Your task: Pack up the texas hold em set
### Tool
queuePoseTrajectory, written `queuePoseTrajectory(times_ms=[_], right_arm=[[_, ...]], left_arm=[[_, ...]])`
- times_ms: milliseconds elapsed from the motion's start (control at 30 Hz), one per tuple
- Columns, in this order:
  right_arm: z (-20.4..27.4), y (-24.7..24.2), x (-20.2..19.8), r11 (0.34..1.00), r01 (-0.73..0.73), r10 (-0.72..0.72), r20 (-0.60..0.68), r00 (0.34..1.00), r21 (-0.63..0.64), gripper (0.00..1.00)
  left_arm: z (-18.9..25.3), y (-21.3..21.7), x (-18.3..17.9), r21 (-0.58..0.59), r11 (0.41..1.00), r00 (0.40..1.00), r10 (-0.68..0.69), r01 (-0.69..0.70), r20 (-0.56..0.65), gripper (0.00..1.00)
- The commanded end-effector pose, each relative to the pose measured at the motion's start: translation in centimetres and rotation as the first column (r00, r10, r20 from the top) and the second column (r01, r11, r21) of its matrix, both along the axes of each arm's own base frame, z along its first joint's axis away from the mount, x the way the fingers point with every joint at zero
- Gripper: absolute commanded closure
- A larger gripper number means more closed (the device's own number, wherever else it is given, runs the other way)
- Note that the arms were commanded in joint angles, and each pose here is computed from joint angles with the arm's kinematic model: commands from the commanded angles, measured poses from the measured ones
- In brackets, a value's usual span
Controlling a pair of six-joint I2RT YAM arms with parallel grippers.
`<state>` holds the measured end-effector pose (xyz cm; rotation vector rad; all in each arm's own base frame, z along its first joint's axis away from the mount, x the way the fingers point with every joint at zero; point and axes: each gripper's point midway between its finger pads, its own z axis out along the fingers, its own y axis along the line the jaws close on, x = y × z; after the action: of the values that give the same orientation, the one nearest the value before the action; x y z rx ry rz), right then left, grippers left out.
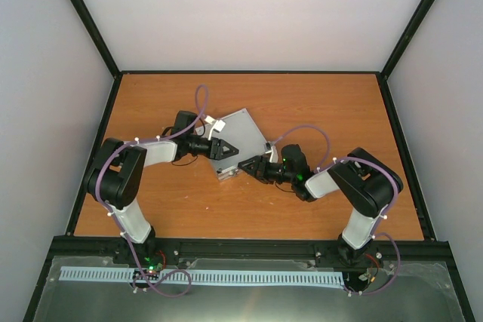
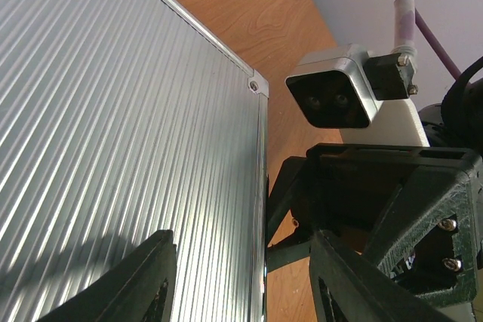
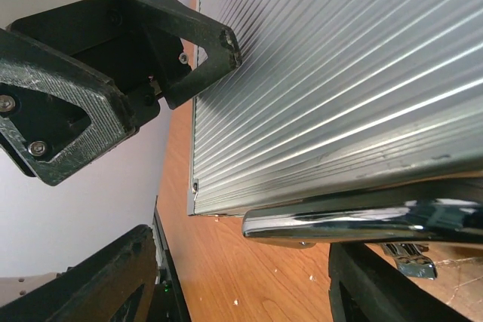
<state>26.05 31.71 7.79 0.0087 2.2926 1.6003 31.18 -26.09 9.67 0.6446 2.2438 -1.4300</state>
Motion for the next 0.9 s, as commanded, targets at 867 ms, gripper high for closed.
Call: queuePoseTrajectory(times_ms=[867], right_arm=[[2.8, 0.0, 2.8, 0.996, 0.074, -0.080, 0.138, 0.987, 0.048, 0.38]], left_arm=[[-3.5, 0.8, -1.7, 0.065, 0.998, 0.992, 0.025, -0.017, -0.124, 0.50]])
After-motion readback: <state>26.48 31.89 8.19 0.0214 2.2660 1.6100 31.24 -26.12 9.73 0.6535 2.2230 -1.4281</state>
